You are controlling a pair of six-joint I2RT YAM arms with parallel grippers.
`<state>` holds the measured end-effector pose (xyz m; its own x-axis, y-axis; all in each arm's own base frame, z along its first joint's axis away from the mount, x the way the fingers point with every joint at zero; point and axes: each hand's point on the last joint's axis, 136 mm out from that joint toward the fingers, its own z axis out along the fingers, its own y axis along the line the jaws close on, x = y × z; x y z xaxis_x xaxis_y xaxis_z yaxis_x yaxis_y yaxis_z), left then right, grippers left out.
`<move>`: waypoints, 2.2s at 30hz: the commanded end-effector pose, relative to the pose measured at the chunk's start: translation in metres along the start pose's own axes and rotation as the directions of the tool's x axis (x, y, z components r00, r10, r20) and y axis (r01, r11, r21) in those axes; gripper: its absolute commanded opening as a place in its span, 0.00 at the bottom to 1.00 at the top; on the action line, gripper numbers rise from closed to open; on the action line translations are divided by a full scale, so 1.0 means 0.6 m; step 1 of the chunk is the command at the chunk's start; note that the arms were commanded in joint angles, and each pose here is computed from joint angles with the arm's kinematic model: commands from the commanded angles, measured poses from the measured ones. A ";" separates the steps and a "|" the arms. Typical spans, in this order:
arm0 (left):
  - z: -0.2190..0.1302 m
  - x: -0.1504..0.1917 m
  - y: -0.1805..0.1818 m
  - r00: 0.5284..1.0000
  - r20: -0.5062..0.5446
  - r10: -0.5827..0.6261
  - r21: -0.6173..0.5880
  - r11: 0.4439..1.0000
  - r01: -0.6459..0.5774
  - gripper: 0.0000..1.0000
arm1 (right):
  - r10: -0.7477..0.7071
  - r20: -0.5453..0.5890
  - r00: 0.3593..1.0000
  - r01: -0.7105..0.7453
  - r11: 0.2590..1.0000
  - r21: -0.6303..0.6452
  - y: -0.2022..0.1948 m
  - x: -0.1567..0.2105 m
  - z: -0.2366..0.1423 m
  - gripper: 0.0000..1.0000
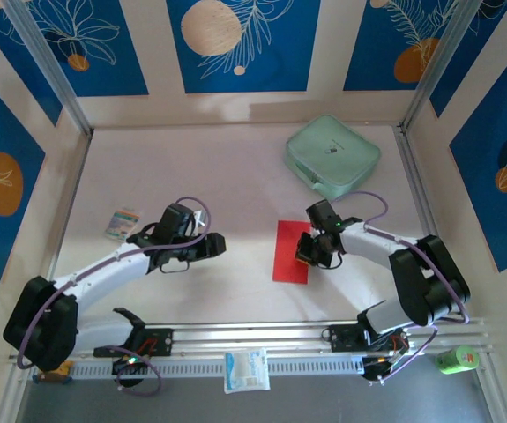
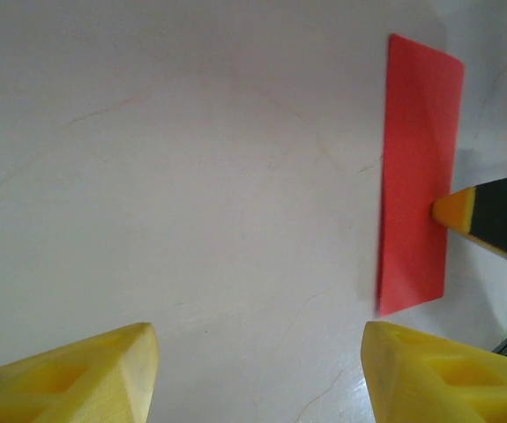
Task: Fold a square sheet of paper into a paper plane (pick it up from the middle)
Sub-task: Move the paper to the center of the table, then third fold the triangle at the center of the table.
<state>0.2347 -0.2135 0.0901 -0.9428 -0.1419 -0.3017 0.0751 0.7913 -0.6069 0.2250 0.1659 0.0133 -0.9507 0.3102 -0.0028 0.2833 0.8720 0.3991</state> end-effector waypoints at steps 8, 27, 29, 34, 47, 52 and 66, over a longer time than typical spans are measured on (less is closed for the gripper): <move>0.028 0.007 -0.023 0.995 -0.075 -0.072 0.104 0.991 0.079 0.52 | -0.117 -0.128 0.985 0.108 0.991 -0.077 0.111 0.073 0.053 0.12; 0.095 0.054 0.002 0.948 -0.252 -0.193 0.035 0.978 0.208 0.41 | -0.087 -0.183 0.979 0.072 0.993 -0.090 0.141 0.091 0.087 0.10; 0.099 0.057 0.002 0.945 -0.262 -0.194 0.038 0.977 0.211 0.41 | -0.091 -0.195 0.977 0.072 0.992 -0.102 0.145 0.093 0.089 0.10; 0.105 0.064 0.008 0.938 -0.277 -0.206 0.024 0.975 0.221 0.38 | -0.078 -0.207 0.975 0.060 0.994 -0.094 0.142 0.095 0.094 0.09; 0.114 0.067 0.006 0.935 -0.288 -0.206 0.040 0.973 0.226 0.25 | -0.066 -0.208 0.976 0.045 0.993 -0.105 0.139 0.094 0.093 0.09; 0.113 0.065 0.007 0.937 -0.279 -0.209 0.037 0.973 0.228 0.24 | -0.065 -0.207 0.976 0.043 0.993 -0.108 0.138 0.095 0.094 0.09; 0.107 0.040 -0.007 0.962 -0.211 -0.171 0.091 0.977 0.194 0.34 | -0.068 -0.199 0.978 0.046 0.992 -0.115 0.139 0.093 0.090 0.09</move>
<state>0.2291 -0.2562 0.0292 -0.9890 -0.1475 0.0065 -0.1097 0.7051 -0.7006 0.2157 0.2934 0.0138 -0.9851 0.1385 0.1016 0.1717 0.8032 0.5705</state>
